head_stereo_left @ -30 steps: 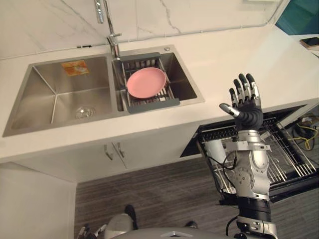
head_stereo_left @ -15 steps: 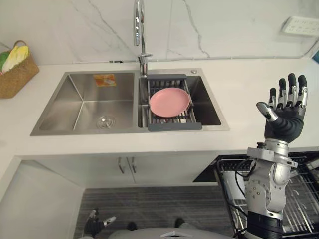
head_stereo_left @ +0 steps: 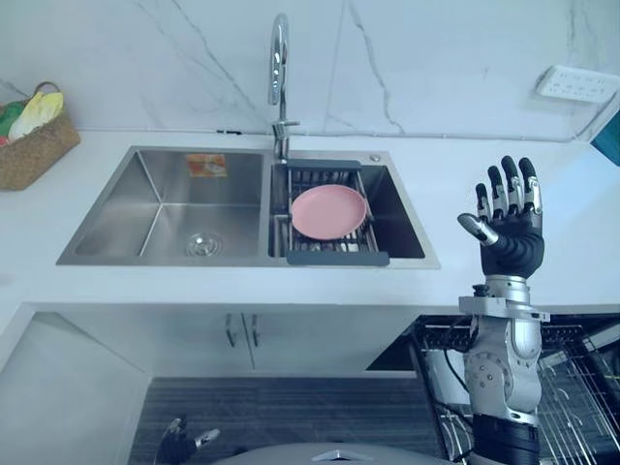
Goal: Walk over to the sink, pick up the cup, carry it to the dishwasher, place the cup inside the dishwasher, then close the dishwasher door
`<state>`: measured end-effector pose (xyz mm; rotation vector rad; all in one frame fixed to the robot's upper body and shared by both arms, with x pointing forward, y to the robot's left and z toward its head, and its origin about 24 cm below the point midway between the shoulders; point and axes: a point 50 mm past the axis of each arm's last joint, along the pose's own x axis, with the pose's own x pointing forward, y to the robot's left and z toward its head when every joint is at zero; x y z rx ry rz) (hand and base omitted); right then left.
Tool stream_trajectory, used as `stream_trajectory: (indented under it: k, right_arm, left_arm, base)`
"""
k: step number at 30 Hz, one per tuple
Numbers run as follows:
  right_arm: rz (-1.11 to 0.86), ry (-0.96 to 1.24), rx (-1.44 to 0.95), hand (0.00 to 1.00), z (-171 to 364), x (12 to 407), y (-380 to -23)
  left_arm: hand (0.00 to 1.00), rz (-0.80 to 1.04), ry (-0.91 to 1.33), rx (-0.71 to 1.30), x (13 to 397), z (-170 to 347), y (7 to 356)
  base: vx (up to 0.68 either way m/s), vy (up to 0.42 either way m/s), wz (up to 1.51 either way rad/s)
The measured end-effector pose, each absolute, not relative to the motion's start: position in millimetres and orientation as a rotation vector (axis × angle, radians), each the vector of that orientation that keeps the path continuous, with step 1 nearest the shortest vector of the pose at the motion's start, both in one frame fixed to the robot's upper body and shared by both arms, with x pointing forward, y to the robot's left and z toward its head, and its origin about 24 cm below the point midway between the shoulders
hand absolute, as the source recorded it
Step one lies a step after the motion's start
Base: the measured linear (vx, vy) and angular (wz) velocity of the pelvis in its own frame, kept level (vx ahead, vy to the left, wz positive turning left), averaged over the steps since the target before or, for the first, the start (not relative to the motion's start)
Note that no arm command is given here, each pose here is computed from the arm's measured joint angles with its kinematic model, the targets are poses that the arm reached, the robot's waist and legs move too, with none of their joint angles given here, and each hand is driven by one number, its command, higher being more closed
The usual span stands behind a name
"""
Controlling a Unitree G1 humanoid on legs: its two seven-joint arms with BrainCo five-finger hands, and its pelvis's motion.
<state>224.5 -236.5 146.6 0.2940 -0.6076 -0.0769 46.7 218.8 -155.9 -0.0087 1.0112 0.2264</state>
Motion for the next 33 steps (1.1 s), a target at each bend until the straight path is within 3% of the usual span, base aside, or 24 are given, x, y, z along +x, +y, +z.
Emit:
stream_trajectory:
  k: [7, 11, 21, 33]
  right_arm:
    - [-0.169, -0.599, 0.254, 0.00, 147.4, 219.9, -252.3]
    - [-0.220, -0.562, 0.162, 0.00, 146.2, 219.4, -256.6]
    - [-0.286, -0.492, -0.528, 0.00, 184.7, 237.2, -274.9]
    - [0.064, -0.216, -1.047, 0.00, 179.9, 297.9, -249.2]
  left_arm:
    - [0.00, 0.279, 1.171, -0.326, 24.2, -165.3, 218.6]
    - [0.00, 0.295, 1.201, -0.380, 19.0, -167.1, 217.2]
    - [0.00, 0.291, 1.234, -0.381, 15.7, -167.6, 219.0]
    - [0.00, 0.279, 1.260, -0.336, 17.9, -166.1, 226.8]
  base:
    - [-0.01, 0.003, 0.01]
    - [-0.05, -0.003, -0.18]
    - [-0.02, -0.009, 0.01]
    - [-0.04, -0.018, 0.12]
